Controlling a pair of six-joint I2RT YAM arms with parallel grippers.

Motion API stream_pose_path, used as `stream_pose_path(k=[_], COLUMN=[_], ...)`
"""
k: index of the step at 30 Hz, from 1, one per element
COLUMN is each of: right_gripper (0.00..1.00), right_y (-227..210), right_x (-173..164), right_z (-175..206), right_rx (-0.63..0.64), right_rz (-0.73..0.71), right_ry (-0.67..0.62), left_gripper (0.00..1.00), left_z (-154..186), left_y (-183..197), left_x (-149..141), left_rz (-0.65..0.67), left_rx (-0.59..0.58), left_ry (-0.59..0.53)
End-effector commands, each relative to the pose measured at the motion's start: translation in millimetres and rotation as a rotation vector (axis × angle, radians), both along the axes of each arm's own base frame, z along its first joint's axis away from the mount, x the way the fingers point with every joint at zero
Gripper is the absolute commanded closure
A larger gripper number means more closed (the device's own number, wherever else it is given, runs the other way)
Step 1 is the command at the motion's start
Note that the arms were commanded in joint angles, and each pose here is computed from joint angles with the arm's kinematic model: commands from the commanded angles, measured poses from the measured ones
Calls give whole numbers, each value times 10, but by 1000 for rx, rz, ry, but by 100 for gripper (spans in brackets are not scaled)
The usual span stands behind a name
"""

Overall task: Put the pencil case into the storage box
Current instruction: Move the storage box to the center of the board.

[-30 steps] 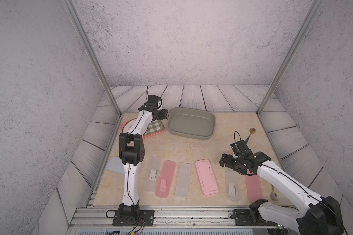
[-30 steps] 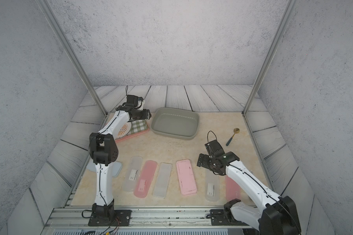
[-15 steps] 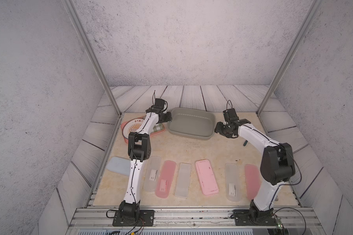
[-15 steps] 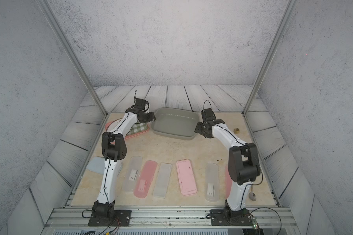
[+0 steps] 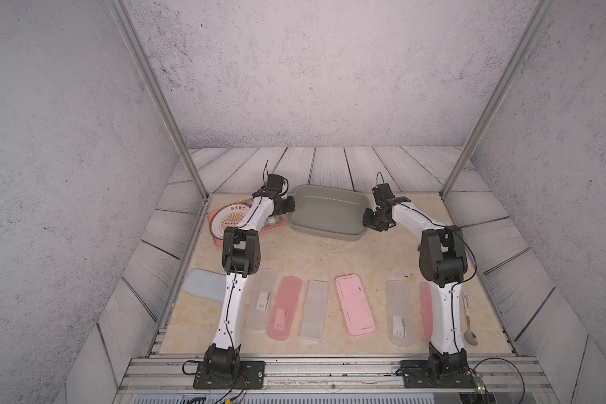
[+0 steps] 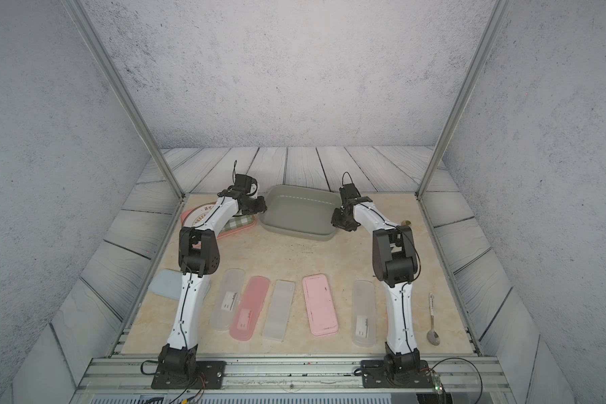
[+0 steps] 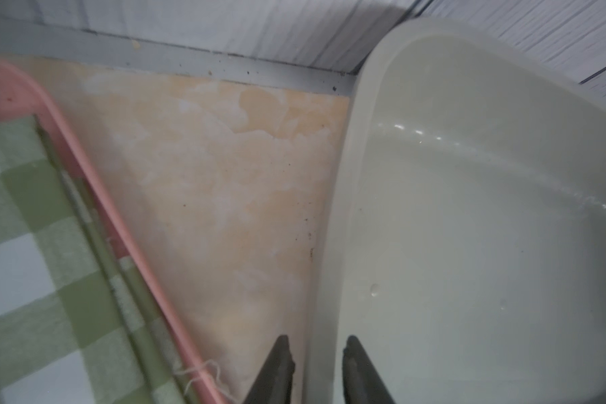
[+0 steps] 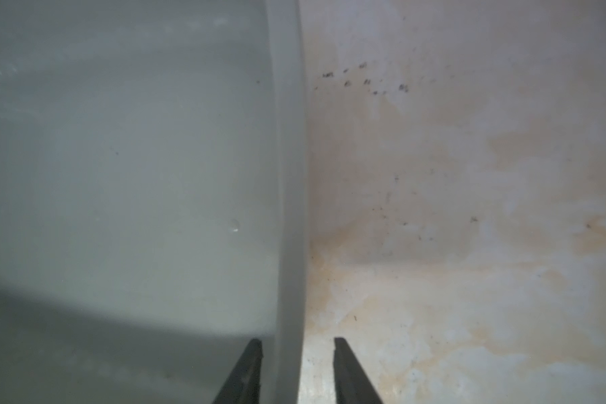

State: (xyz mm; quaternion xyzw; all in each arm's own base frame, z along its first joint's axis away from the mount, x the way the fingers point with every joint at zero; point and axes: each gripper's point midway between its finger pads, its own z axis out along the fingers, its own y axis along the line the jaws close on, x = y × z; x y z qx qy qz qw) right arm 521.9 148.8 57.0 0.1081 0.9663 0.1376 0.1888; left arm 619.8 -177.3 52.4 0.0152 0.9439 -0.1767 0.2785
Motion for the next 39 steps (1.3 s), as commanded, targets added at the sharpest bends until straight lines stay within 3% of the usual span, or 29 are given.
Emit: stream_pose_path(k=[1,4,6,13,18,23,29,39], right_gripper=[76,92,100,100,100,100,100,94], right_y=[-9,-2,5,16,0,-59,39,112], right_x=[-29,-91,-148,-610,-996,-1126,-1165,-1278], right_z=[-156,-138,-69,238,164,30,67,74], right_rx=[6,15,27,55,67,45,117,169], right_rz=[21,36,51,163,220,221,207,198], right_ry=[43,51,42,52,121,151,120,113], left_gripper=[82,97,100,100,100,98,85,80], left_z=[-64,-43,12,303,247,54,-76,-164], left_y=[24,36,34,154,334,417,400,448], left_x=[43,12,-61,-727,-1220,-1580,-1788,-1972], left_rz=[10,13,6,22,59,106,110,109], left_rx=[-9,-16,-21,-51,-55,-118,-157,-141], left_ry=[6,19,35,92,132,225,238,268])
